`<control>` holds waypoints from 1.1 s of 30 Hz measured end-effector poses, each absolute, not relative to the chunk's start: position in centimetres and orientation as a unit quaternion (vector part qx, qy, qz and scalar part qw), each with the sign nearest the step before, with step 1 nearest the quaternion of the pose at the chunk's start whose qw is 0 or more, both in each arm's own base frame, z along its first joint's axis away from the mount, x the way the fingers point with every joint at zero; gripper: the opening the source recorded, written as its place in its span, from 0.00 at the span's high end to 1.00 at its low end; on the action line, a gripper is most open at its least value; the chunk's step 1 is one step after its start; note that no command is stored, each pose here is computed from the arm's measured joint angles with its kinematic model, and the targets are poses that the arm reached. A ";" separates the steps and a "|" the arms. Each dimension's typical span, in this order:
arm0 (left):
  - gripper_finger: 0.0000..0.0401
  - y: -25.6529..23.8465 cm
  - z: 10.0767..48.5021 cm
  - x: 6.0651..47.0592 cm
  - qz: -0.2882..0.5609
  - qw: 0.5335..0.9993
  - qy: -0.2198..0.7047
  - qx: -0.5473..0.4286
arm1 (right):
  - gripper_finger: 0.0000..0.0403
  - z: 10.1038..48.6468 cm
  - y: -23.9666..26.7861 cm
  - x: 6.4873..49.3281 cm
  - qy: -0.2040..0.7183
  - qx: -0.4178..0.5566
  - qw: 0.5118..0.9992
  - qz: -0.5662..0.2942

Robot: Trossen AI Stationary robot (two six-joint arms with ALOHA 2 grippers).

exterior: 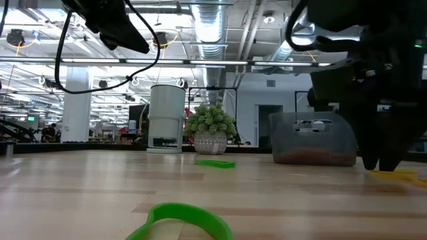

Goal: Pick and place items into bin
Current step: Put the yellow rubber band into the black bin

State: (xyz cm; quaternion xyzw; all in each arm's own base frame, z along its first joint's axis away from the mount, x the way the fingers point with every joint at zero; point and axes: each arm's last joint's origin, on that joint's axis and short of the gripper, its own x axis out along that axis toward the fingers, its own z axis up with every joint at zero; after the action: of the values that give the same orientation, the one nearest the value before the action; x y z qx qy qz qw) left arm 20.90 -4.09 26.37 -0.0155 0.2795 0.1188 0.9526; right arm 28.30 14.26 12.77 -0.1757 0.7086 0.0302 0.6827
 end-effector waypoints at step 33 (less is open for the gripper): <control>0.85 -4.1 26.4 20.9 0.119 0.952 0.281 -0.015 | 1.00 26.4 12.0 27.6 0.673 -0.235 0.698 -0.068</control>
State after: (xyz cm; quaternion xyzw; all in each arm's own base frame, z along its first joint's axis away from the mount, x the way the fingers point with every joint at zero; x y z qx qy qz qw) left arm 20.88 -4.08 26.35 -0.0149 0.2810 0.1187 0.9522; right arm 27.63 11.99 26.36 -0.2348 0.6731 -0.0677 0.6980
